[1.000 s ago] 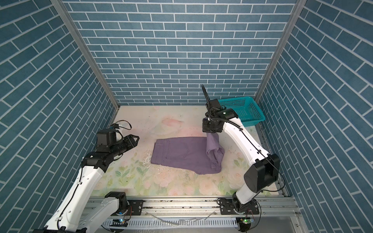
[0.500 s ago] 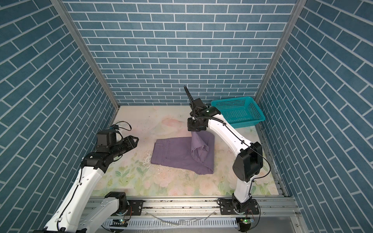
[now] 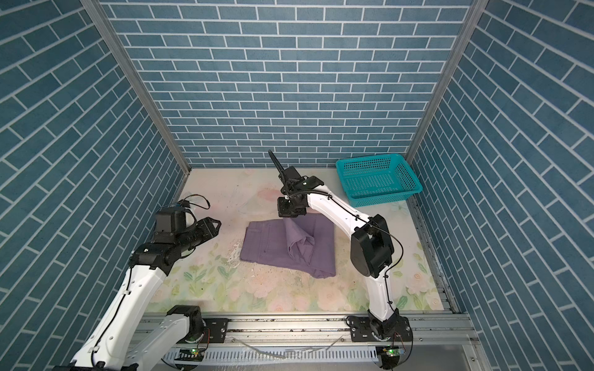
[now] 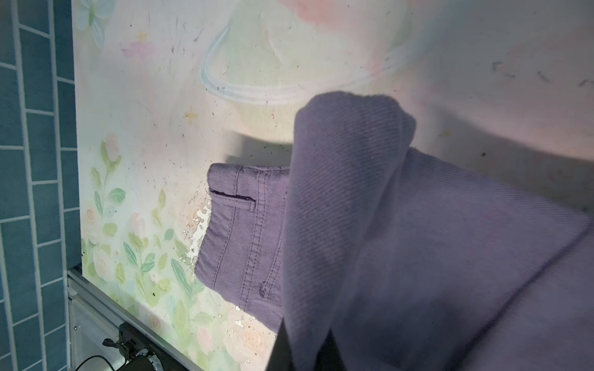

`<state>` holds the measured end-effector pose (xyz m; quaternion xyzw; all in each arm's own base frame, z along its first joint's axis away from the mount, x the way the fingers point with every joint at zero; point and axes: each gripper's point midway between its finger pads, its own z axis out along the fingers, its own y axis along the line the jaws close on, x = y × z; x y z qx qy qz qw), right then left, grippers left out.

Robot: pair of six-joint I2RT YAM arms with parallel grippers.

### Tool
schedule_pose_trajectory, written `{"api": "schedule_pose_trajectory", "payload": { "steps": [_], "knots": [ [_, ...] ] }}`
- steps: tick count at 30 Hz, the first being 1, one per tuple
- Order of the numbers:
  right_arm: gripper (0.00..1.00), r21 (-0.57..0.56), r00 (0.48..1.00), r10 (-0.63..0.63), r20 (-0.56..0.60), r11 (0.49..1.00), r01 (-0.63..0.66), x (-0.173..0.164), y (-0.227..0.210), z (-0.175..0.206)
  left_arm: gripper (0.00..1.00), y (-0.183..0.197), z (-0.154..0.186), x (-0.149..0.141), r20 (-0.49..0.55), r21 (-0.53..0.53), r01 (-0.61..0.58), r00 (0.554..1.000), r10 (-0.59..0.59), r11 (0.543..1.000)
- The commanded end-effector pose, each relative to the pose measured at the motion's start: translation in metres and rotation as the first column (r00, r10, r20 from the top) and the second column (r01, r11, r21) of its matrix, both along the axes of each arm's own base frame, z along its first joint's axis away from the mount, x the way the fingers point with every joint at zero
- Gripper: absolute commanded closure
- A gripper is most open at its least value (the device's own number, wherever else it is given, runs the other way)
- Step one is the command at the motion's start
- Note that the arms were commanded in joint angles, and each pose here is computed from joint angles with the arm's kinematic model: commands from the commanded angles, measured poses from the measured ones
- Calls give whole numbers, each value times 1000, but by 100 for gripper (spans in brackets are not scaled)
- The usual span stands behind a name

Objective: Fold and stack the trousers
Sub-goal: Fold the trousers at the center of the table.

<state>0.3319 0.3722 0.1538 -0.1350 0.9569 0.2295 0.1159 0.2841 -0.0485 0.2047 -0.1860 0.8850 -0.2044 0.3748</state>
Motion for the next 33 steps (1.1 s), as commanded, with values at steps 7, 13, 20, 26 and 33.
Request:
{"api": "schedule_pose_trajectory", "payload": {
  "steps": [7,13,20,26,33],
  "knots": [
    [100,175,999,33,-19,984,-29,0,47,18,46,-6,-13,2,-26,-40,13,1000,-14,999],
    [71,263,990,141,-23,956,-130,-14,71,26,39,-12,-18,6,-35,-74,29,999,-32,997],
    [62,345,971,224,79,908,-238,-23,74,55,25,-27,-37,11,-81,-148,68,993,-80,987],
    [69,222,976,146,159,958,-180,-17,8,50,30,-51,-53,13,-112,-133,138,982,-153,981],
    [83,239,993,-88,79,969,67,-18,-90,16,44,-103,-71,31,-134,-109,263,952,-276,959]
  ]
}}
